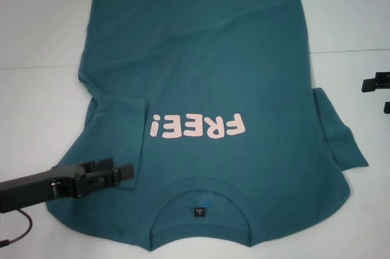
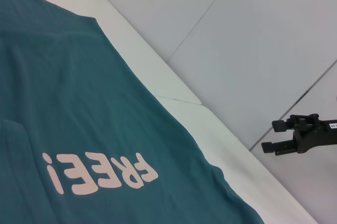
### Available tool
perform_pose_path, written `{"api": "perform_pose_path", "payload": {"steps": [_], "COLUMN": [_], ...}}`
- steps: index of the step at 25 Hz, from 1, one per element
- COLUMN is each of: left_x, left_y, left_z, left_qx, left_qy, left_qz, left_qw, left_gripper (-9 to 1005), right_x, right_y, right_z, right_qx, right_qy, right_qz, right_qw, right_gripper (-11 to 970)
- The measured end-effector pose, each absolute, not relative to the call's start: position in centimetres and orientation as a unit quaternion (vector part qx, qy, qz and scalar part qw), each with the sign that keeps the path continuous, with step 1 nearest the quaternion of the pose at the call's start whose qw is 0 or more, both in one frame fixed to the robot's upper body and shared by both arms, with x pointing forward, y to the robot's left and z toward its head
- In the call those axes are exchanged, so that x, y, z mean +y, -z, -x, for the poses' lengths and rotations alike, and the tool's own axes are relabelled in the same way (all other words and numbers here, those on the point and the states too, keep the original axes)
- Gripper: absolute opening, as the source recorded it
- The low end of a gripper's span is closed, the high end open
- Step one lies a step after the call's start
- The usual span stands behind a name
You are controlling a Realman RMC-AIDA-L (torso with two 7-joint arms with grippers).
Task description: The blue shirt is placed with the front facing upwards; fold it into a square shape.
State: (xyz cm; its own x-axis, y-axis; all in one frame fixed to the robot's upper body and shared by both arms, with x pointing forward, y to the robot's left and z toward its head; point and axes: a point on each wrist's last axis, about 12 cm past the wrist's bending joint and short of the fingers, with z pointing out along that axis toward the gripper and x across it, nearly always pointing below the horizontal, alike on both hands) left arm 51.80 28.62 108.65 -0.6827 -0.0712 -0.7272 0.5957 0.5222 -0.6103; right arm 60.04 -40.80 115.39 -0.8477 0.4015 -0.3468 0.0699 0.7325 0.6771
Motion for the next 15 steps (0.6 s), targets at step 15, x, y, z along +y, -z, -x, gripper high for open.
{"api": "perform_pose_path", "payload": {"steps": [15], "left_x": [28.2], "left_y": [-108.2], "left_z": [-52.3], "left_qx": [0.795], "left_qy": [0.461], "left_qz": [-0.156], "left_qw": [0.362], "left_gripper": [828], "right_x": [-39.3], "right_y": [-112.2], "right_z": [-60.7], "right_qx": [0.917], "right_qy": [-0.302], "right_qz": [-0.143], "right_qw": [0.221], "right_gripper": [894]}}
